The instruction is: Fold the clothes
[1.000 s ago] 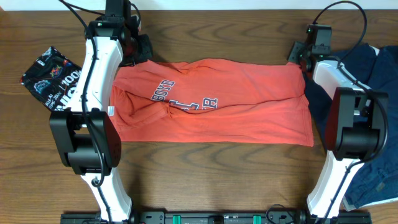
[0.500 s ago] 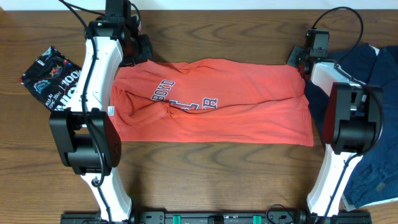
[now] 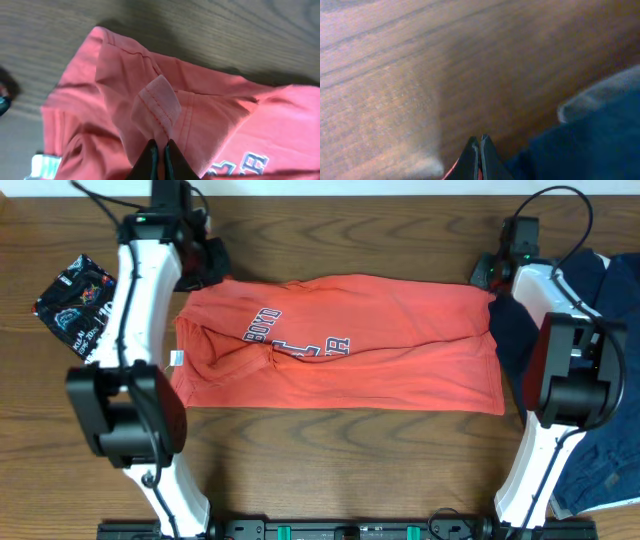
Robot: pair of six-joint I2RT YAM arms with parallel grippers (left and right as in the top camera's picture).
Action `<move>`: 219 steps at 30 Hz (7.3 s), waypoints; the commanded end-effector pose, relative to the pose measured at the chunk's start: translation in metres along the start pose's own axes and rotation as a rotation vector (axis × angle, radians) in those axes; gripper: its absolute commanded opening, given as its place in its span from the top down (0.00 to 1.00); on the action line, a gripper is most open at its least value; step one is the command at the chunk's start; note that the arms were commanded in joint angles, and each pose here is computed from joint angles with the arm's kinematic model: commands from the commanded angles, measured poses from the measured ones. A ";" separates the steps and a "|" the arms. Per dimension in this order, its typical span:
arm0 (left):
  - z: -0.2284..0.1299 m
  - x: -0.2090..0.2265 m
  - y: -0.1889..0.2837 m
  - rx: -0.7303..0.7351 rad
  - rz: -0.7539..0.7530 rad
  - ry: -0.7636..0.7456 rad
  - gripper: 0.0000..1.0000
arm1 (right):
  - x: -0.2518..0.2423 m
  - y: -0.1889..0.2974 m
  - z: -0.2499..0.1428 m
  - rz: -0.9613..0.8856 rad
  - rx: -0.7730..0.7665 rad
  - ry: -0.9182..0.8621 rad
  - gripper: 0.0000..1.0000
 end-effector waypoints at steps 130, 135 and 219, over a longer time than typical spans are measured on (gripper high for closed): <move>-0.113 0.070 -0.021 0.173 0.237 0.077 0.36 | -0.066 0.137 -0.147 0.069 0.494 0.152 0.61; -0.118 0.072 -0.020 0.197 0.247 0.080 0.36 | -0.064 0.116 -0.173 0.106 0.500 0.139 0.62; -0.122 0.066 0.014 0.172 0.236 0.085 0.22 | 0.217 0.169 -0.214 0.387 0.359 0.464 0.99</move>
Point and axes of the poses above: each gripper's point midway between its finger pads, its own y axis back along the fingers, its own x axis along the line the jaws close on, z = x × y, the point moved 3 cm from there along y, back along the fingers, and after that the axes turned 7 degrees about y, right-handed, at the moved point
